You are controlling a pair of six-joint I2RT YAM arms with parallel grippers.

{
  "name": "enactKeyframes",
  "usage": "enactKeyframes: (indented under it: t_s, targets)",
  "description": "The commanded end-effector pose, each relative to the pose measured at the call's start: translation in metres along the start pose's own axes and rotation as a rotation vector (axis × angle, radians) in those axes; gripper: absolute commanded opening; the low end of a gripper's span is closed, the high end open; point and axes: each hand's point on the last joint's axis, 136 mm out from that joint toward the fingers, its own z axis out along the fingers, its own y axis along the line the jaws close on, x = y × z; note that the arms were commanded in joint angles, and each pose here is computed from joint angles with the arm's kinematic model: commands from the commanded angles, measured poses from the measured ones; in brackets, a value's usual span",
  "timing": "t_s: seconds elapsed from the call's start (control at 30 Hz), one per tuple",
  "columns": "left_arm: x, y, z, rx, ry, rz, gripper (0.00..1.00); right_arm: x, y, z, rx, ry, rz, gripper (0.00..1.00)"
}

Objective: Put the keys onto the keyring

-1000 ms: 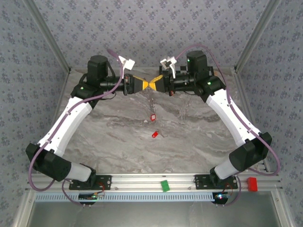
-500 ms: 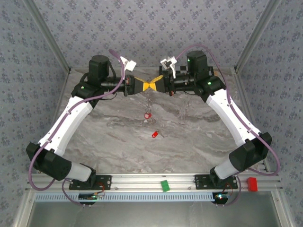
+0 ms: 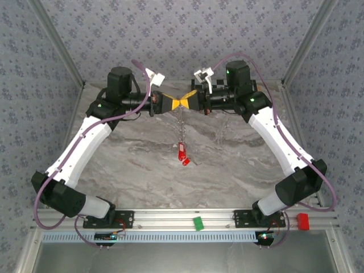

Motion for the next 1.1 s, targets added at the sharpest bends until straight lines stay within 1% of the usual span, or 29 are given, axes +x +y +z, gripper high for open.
enactKeyframes:
  t_s: [0.0, 0.03, 0.07, 0.17, 0.33, 0.47, 0.53, 0.67, 0.87, 1.07]
  targets:
    - [-0.024, -0.013, -0.006, -0.023, -0.133, 0.087, 0.0, -0.02, 0.004, -0.018, 0.032, -0.095, -0.003, 0.14]
    - [-0.028, -0.012, -0.008, -0.036, -0.171, 0.1, 0.0, -0.026, -0.001, -0.026, 0.048, -0.142, 0.015, 0.2]
    - [-0.031, -0.012, -0.01, -0.05, -0.207, 0.111, 0.0, -0.032, -0.005, -0.033, 0.064, -0.193, 0.025, 0.22]
    - [-0.04, -0.012, -0.012, -0.097, -0.285, 0.146, 0.0, -0.044, -0.014, -0.055, 0.117, -0.327, 0.04, 0.22]
    - [-0.049, -0.009, -0.01, -0.191, -0.346, 0.178, 0.0, -0.044, -0.025, -0.07, 0.206, -0.408, 0.049, 0.23]
    - [-0.053, -0.012, -0.006, -0.218, -0.394, 0.204, 0.0, -0.045, -0.031, -0.074, 0.241, -0.458, 0.043, 0.2]
    - [-0.056, -0.015, -0.006, -0.215, -0.425, 0.219, 0.0, -0.036, -0.039, -0.071, 0.247, -0.462, 0.064, 0.19]
    - [-0.062, -0.018, -0.006, -0.211, -0.477, 0.234, 0.0, -0.036, -0.039, -0.064, 0.236, -0.463, 0.049, 0.19]
    - [-0.068, -0.019, -0.005, -0.209, -0.503, 0.223, 0.0, -0.031, -0.03, -0.046, 0.22, -0.432, 0.008, 0.17]
    - [-0.069, -0.02, -0.002, -0.194, -0.496, 0.217, 0.0, -0.027, -0.026, -0.031, 0.205, -0.412, 0.01, 0.17]
